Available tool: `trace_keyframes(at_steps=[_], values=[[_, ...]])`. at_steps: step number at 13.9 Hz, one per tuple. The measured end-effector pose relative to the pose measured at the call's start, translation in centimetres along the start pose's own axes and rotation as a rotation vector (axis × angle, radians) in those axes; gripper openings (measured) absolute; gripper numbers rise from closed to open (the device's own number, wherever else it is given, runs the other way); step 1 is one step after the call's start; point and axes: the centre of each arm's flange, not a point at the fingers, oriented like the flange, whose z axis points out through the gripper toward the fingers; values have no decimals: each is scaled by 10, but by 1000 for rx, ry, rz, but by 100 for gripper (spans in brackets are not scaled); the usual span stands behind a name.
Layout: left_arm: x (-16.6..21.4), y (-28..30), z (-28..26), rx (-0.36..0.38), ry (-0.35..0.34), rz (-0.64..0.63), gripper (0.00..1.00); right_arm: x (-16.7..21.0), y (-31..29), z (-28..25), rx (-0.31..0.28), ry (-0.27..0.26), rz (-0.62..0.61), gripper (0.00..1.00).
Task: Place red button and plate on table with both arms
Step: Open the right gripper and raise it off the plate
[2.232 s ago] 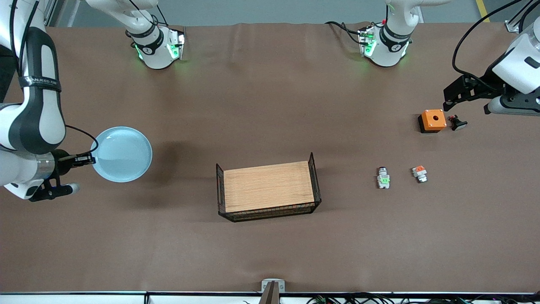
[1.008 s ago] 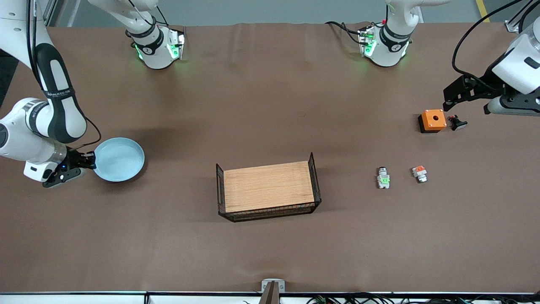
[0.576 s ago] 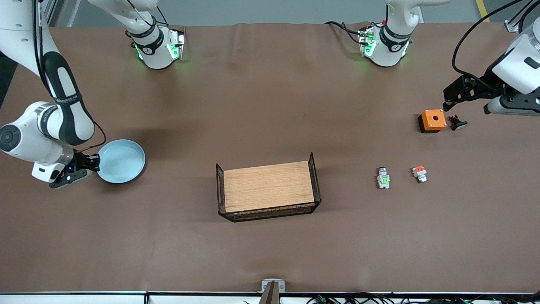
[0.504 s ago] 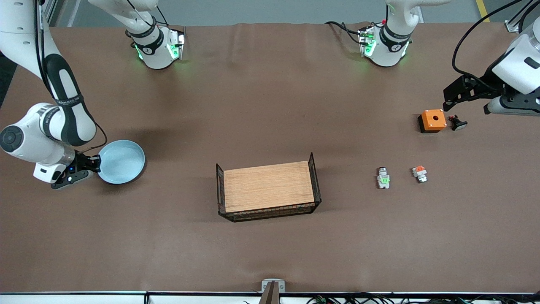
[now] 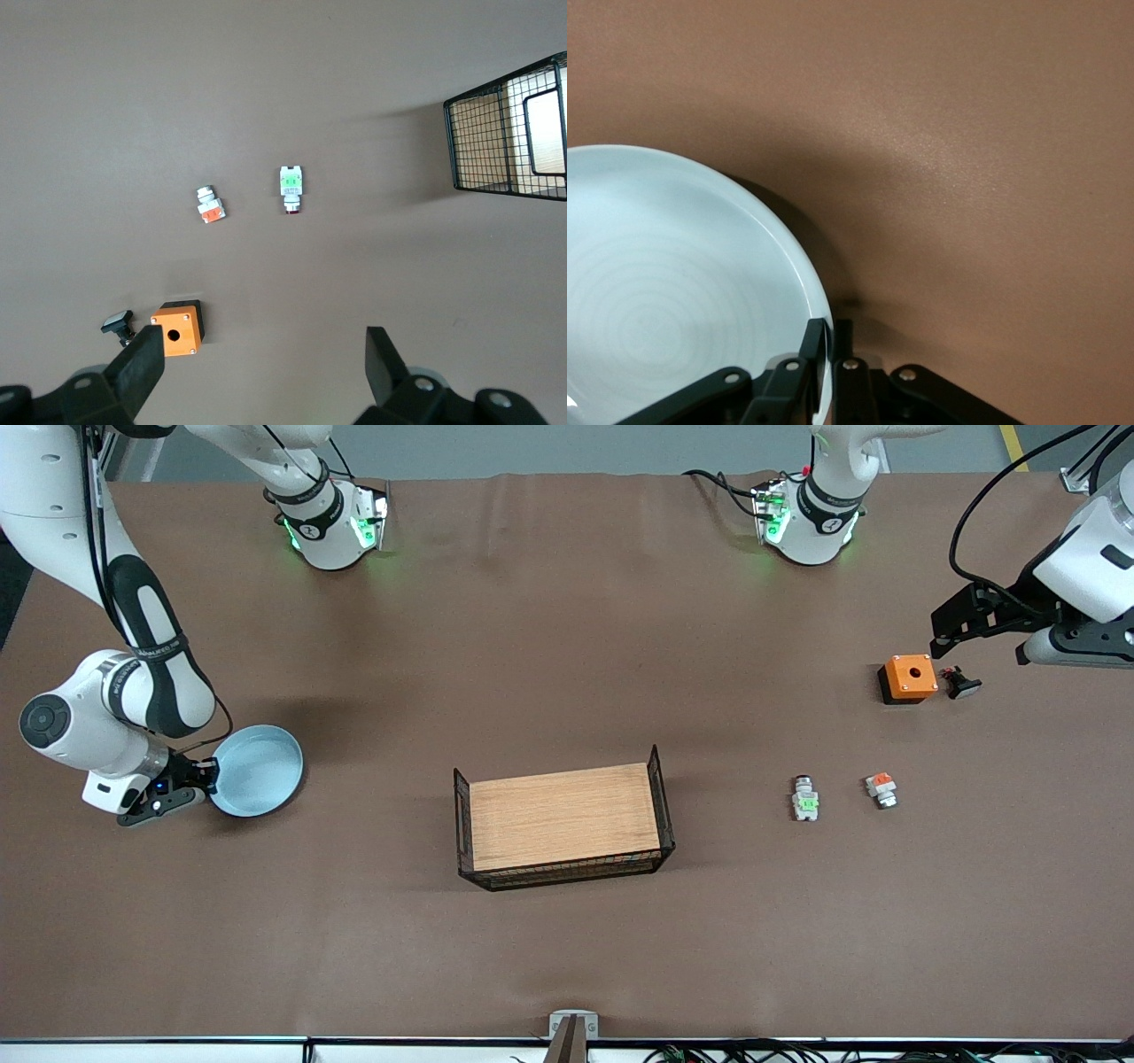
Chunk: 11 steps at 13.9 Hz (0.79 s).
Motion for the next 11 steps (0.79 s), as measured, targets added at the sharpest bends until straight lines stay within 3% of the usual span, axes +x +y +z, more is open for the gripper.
trace_keyframes(at_steps=[4,8,11], values=[[0,0,0,0,0,0,100,14,-7,-6,4,4,-11,55],[0,0,0,0,-1,0,100,45,-9,-46,66,-55,0,96],[0,0,0,0,-1,0,100,81,-32,-109,98,-87,25,100]])
